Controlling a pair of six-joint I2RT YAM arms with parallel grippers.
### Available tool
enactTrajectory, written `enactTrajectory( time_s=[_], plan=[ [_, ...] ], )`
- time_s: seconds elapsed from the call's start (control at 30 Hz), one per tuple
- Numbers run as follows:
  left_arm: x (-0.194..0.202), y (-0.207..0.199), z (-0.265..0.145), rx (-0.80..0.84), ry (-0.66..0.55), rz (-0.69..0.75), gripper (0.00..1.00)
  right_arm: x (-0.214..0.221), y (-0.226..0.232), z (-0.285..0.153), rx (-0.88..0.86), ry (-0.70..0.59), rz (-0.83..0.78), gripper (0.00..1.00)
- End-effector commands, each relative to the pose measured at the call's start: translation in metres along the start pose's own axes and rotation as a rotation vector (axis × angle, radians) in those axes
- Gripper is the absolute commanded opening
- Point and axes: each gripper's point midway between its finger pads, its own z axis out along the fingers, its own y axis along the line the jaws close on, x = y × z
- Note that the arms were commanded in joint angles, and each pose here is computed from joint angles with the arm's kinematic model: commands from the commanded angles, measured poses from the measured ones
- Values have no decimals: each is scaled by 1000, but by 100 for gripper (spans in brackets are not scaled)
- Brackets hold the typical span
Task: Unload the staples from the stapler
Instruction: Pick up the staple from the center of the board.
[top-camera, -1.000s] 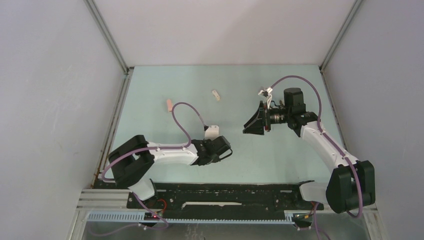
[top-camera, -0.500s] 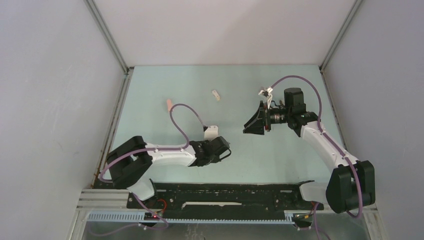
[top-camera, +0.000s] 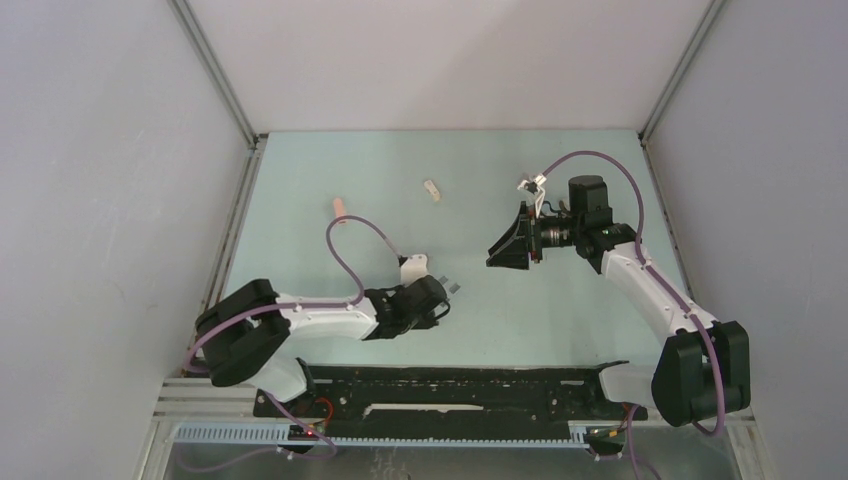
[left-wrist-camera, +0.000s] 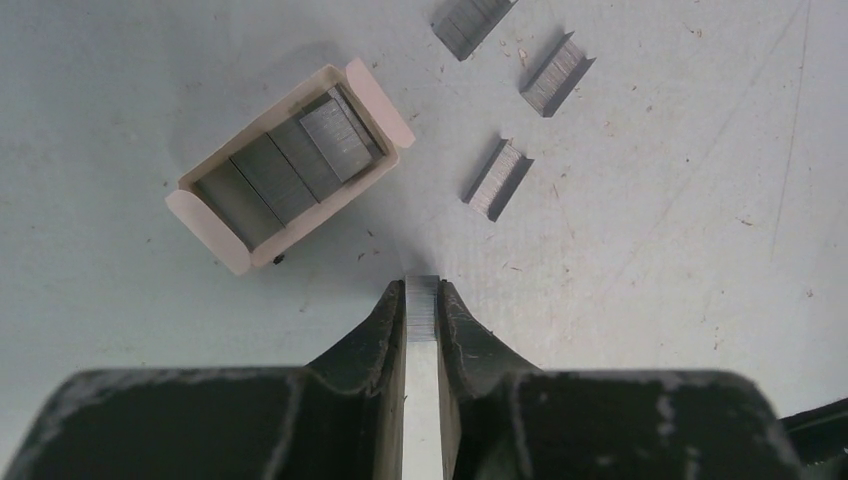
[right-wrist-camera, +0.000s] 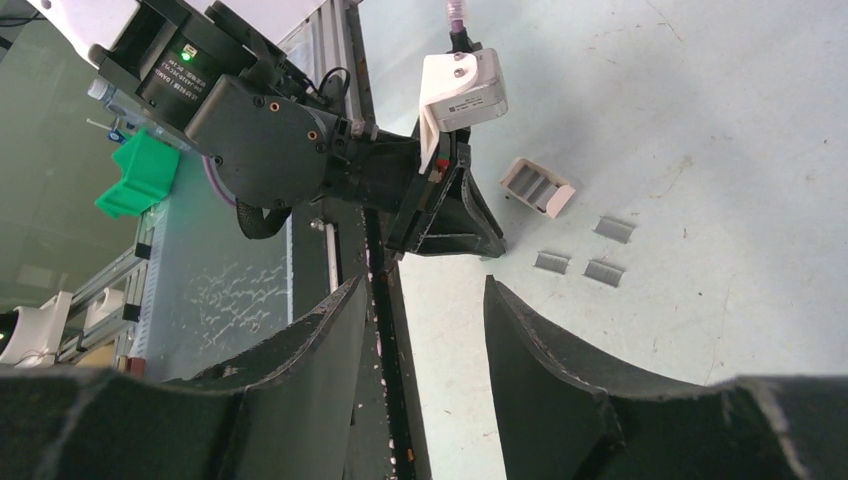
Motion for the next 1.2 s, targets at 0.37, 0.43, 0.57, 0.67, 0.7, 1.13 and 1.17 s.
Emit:
enactTrajectory(
  time_s=[0.37,0.43,0.57,0.67,0.7,1.13,1.17],
  plan=[
    [-15,-15,-10,136,-39,-112,15,-11,5,-1,-18,-10,-17,56],
    [-16,-14,-11,146,-41,-123,15,-11,5,-1,-19,-9,-17,56],
    [-17,-11,-12,146,-44,-132,15,-9,4,2,-22,-1,-6,56],
    [-21,-16,-14,185,-57,-151,15,-7,3,4,-24,7,-3,56],
    [-22,-17,-15,199,-60,-162,15,-6,4,5,-26,10,-2,56],
    [-67,-26,-58,512,-216,-376,15,30,-3,35,-185,79,255,59],
    [-73,-27,-63,536,-237,-392,15,32,-2,37,-191,85,266,60]
  ],
)
